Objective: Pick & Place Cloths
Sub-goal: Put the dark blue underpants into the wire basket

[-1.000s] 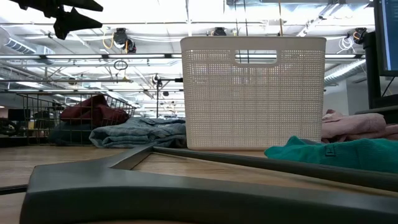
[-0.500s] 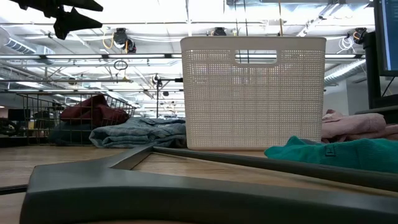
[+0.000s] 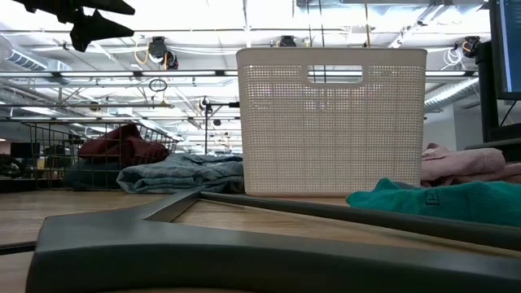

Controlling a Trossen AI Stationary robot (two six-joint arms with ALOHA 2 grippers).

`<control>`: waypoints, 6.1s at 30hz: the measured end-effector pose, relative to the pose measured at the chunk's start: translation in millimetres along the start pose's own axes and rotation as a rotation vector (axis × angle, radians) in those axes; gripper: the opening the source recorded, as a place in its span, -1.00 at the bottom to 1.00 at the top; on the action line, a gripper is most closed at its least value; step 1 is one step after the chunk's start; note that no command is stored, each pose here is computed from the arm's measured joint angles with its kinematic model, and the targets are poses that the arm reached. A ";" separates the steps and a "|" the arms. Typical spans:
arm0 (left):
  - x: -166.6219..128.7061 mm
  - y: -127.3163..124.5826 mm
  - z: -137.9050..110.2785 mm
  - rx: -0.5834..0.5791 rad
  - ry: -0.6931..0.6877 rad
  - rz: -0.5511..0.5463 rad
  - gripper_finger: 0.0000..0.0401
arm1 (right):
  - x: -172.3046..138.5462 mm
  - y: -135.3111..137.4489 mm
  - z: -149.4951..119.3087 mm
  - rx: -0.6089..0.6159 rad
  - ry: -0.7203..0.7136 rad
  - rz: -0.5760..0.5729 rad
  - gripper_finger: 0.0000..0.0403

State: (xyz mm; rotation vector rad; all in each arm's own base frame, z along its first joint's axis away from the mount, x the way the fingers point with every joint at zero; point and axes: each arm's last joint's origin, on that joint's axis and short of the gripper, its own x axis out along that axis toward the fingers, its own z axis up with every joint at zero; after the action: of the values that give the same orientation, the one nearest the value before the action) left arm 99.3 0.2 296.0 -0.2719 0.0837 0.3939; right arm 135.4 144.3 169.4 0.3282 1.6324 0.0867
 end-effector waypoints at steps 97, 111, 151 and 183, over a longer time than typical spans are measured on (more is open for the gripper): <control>73.4 -61.2 16.9 -0.249 -0.211 -0.454 0.19 | -206.4 66.3 43.9 -0.344 -0.751 0.071 -1.00; 71.3 -79.2 24.6 -0.170 -0.349 -0.606 0.19 | -288.0 71.5 67.1 -0.440 -1.328 0.161 -1.00; 101.3 -174.7 127.5 0.377 -0.309 -0.677 0.19 | -329.9 30.1 162.0 -0.412 -1.729 0.621 -1.00; 117.5 -177.6 126.1 0.346 -0.257 -0.750 0.19 | -315.9 26.0 181.7 -0.397 -1.624 0.672 -1.00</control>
State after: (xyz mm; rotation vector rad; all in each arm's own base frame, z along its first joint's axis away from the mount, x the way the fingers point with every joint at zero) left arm 280.2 -79.2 445.0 0.1003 -0.1998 -0.3343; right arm 335.6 60.6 463.3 0.4354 -0.1509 0.4950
